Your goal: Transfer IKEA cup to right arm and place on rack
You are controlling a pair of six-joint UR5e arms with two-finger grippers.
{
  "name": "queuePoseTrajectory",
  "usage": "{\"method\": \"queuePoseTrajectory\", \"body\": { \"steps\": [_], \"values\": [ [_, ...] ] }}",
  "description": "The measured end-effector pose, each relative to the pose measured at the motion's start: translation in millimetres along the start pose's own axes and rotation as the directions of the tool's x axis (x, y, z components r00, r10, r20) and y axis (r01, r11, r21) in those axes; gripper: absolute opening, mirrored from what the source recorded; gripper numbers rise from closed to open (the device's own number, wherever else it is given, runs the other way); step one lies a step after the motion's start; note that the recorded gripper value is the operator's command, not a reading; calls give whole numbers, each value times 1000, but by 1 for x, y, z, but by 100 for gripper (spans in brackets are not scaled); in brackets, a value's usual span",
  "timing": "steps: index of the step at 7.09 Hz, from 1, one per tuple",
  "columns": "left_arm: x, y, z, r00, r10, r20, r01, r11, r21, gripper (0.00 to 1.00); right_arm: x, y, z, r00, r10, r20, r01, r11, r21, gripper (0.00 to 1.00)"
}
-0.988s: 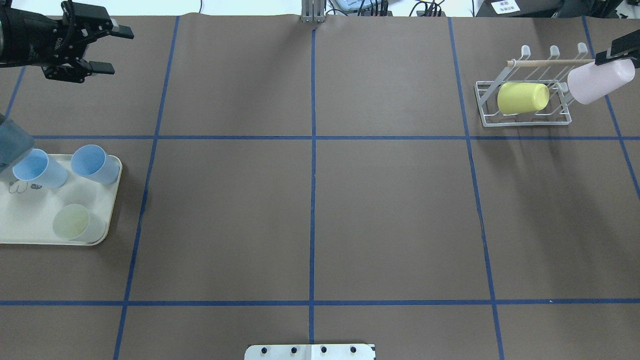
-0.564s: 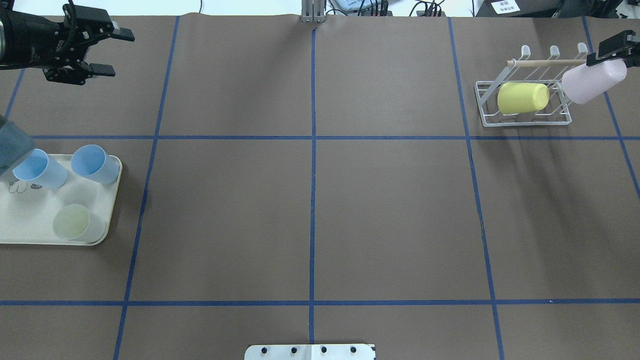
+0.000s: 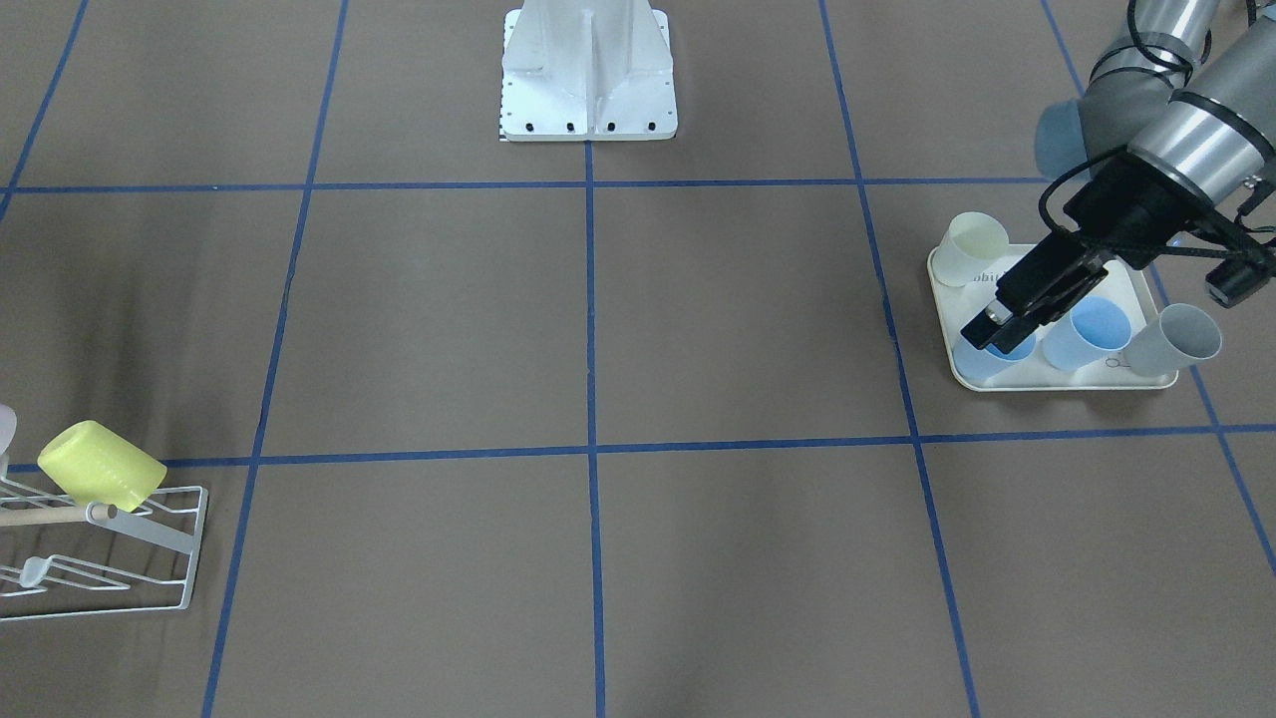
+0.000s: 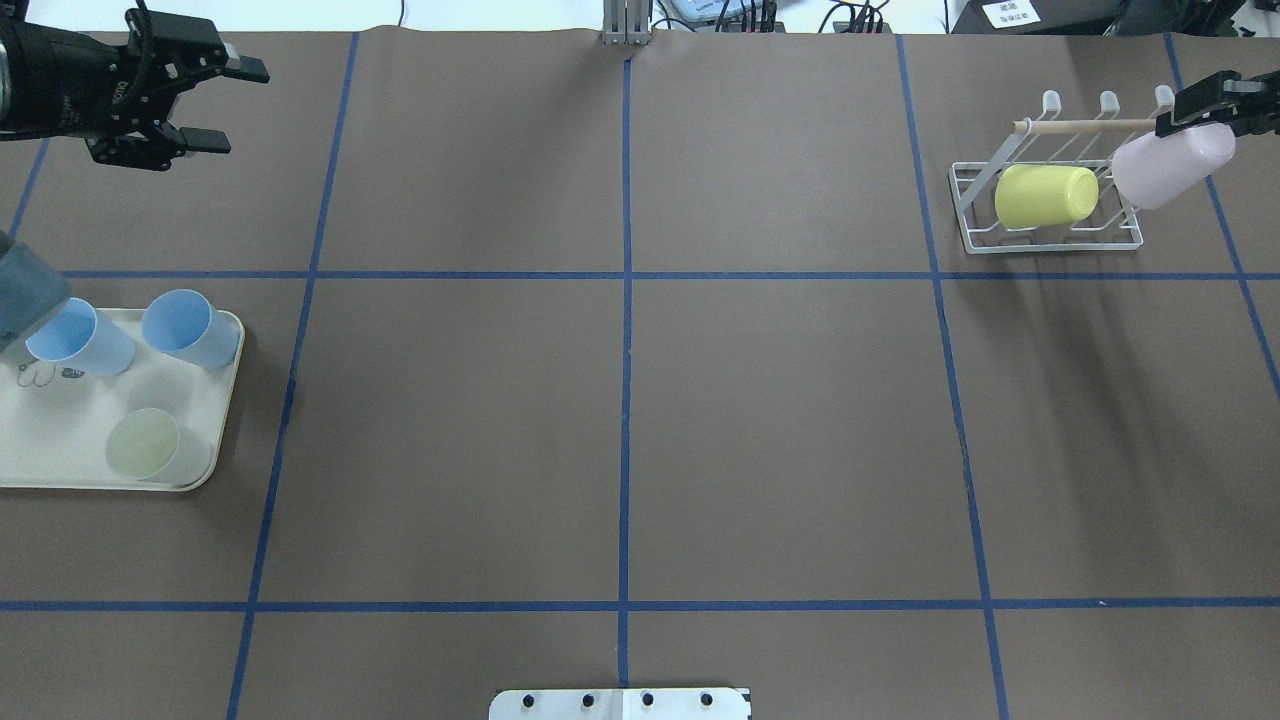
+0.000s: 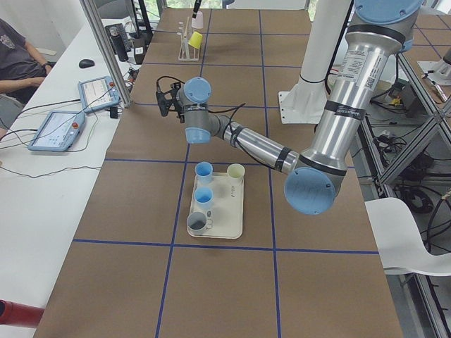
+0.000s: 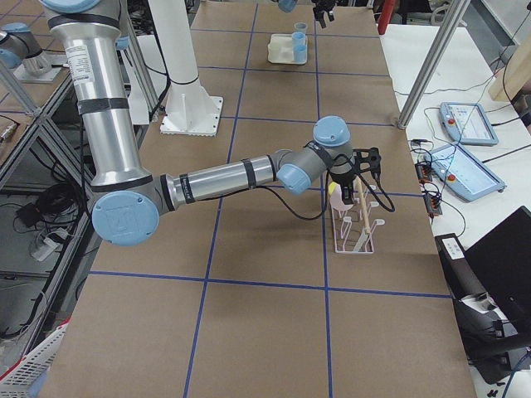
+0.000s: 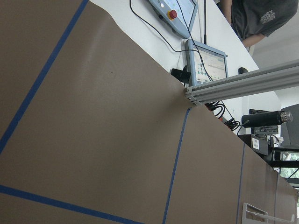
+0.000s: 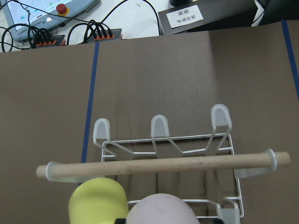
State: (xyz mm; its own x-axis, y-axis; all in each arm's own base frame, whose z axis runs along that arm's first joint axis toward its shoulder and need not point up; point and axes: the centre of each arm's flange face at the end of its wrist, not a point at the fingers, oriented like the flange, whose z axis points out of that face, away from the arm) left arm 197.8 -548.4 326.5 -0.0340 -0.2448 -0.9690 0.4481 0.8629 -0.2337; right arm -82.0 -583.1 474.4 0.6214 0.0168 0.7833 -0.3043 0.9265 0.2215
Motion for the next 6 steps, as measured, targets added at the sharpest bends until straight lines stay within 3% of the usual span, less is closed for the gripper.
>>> {"method": "queuePoseTrajectory", "body": {
  "steps": [4, 5, 6],
  "values": [
    [4, 3, -2, 1000, -2, -8, 2, 1000, -3, 100, 1, -11, 20, 1000, -7, -17, 7, 1000, -14, 16],
    [6, 4, -2, 1000, 0, -11, 0, 1000, -4, 100, 0, -13, 24, 1000, -10, -18, 9, 1000, -18, 21],
    [7, 5, -3, 1000, 0, -13, -1, 1000, -5, 100, 1, -13, 27, 1000, -10, -19, 10, 1000, -21, 36]
  ]
}}
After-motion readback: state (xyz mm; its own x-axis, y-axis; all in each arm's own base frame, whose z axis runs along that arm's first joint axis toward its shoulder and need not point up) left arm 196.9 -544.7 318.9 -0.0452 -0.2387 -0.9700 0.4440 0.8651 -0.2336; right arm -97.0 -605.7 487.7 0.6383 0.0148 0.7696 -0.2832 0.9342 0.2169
